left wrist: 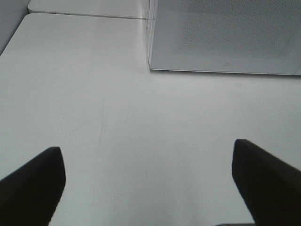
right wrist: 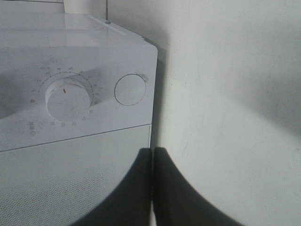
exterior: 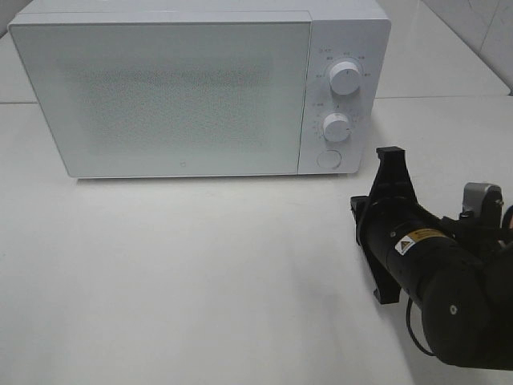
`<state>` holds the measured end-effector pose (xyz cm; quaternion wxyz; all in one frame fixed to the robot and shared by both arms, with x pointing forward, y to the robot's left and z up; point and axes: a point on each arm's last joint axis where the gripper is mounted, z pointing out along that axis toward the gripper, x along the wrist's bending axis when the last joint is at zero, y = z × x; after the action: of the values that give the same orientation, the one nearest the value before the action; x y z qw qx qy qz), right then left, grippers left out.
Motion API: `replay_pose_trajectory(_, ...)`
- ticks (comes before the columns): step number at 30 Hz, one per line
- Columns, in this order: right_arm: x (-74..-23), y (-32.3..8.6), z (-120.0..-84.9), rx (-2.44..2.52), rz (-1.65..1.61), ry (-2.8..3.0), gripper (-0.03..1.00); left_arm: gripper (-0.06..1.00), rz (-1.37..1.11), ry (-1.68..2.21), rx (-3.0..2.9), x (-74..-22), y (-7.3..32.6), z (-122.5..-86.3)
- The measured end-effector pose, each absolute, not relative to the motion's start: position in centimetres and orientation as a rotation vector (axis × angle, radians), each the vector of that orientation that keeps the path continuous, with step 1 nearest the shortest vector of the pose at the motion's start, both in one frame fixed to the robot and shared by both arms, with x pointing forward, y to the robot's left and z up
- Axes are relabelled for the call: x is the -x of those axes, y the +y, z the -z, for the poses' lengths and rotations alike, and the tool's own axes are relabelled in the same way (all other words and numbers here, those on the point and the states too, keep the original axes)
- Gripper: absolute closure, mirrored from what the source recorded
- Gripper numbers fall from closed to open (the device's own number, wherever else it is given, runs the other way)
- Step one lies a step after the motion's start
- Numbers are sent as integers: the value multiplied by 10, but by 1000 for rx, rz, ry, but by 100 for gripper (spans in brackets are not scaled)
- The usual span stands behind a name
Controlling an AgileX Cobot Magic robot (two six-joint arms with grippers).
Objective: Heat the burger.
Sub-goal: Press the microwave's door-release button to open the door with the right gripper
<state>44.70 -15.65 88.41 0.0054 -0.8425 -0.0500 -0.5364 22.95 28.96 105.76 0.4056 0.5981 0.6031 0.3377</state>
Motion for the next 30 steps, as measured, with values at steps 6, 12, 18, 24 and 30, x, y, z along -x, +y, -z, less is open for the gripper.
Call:
replay_pose_trajectory(6, -462, -149, -877, 2641, 1681, -157, 95, 5, -852, 1522, -1509, -230, 290, -1058)
replay_pose_trajectory(12, -491, -150, -875, 2618, 1714, -146, 95, 5, -852, 1522, -1509, -230, 290, -1058)
replay_pose_trajectory(18, -510, -151, -871, 2636, 1681, -121, 95, 5, -852, 1522, -1509, -230, 290, -1058)
replay_pose_trajectory(24, -524, -147, -869, 2624, 1680, -119, 95, 5, -852, 1522, -1509, -230, 290, -1058)
replay_pose_trajectory(30, -536, -148, -866, 2621, 1693, -96, 95, 5, -852, 1522, -1509, -230, 290, -1058)
